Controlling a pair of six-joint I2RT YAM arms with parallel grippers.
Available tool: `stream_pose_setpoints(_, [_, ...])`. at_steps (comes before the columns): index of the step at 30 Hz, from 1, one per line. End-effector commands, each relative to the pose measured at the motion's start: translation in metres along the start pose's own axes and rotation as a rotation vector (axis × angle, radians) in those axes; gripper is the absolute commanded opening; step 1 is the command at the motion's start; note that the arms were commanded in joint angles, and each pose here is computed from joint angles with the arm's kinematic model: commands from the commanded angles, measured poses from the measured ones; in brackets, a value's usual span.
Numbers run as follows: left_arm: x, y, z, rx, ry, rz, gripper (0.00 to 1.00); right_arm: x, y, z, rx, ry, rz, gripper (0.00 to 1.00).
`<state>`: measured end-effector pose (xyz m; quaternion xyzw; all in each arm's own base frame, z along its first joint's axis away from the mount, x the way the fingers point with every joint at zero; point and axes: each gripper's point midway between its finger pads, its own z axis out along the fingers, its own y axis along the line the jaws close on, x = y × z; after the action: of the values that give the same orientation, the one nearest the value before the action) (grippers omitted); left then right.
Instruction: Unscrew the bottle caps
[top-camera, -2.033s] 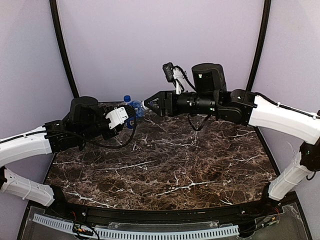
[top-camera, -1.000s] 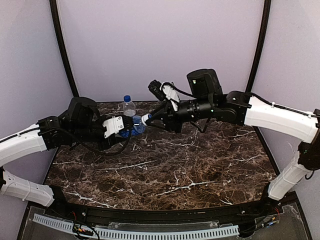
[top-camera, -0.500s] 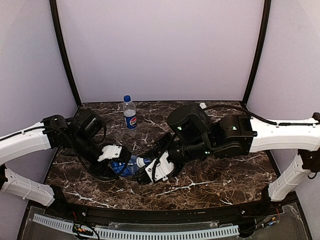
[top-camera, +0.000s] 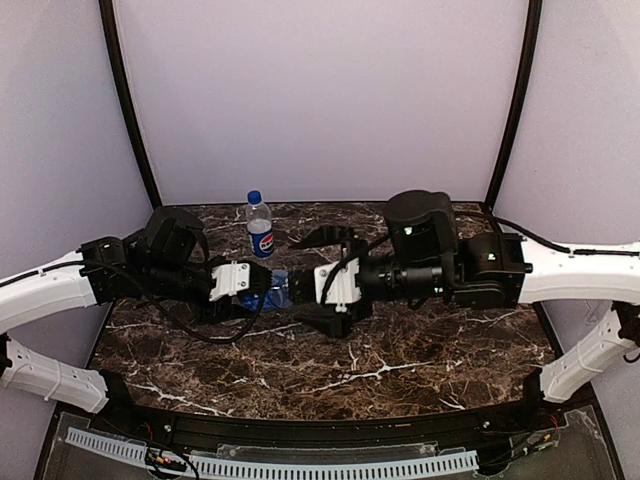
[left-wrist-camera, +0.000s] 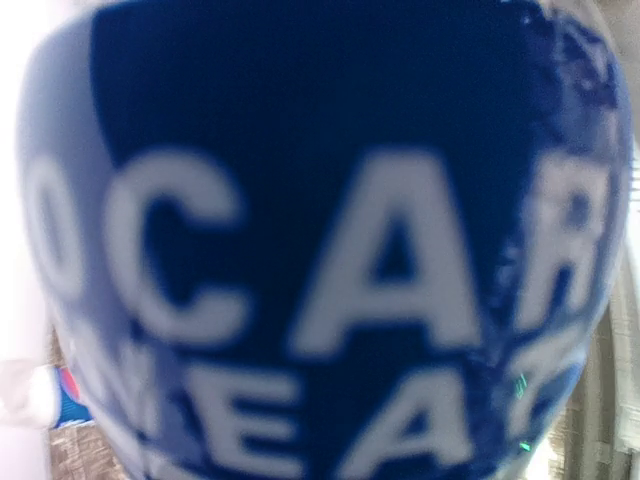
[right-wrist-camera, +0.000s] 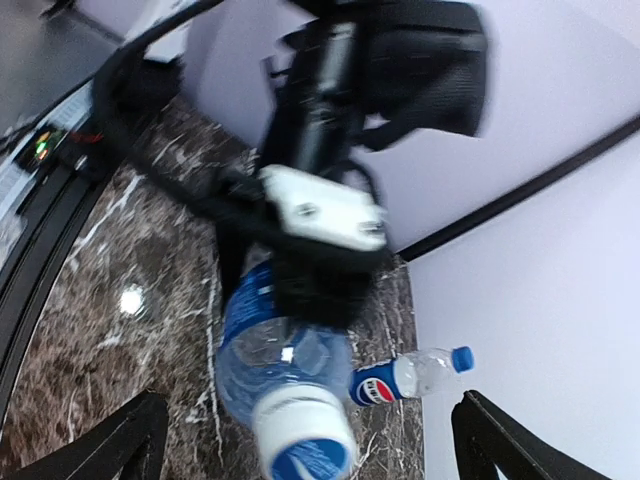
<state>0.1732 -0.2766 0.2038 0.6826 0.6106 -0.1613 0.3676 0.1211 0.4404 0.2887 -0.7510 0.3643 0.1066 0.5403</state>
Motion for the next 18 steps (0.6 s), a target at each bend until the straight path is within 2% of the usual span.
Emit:
stream_pose_setpoints(1, [0.007,0.071,-0.009,-0.411,0.052,0.040,0.30,-0.034,-0.081,-0.046,0.187,-0.252,0.467,0.99])
stream_pose_setpoints(6, [0.008,0.108,-0.022,-0.642,0.084,0.082,0.31,-0.006,-0.119,-0.038,0.220,-0.261,0.966,0.98])
stream_pose_setpoints(8, [0.012,0.119,-0.028,-0.712,0.119,0.100,0.32,0.002,-0.124,-0.026,0.194,-0.230,1.162,0.89])
stream_pose_setpoints(9, [0.014,0.120,-0.029,-0.723,0.129,0.103,0.32,0.012,-0.121,-0.018,0.191,-0.171,1.231,0.84])
stream_pose_setpoints(13, [0.014,0.126,-0.034,-0.768,0.140,0.109,0.34,0.031,-0.121,-0.001,0.227,-0.058,1.375,0.75])
stream_pose_setpoints(18, [0.016,0.124,-0.035,-0.767,0.140,0.103,0.34,0.045,-0.123,-0.001,0.292,-0.008,1.399,0.65])
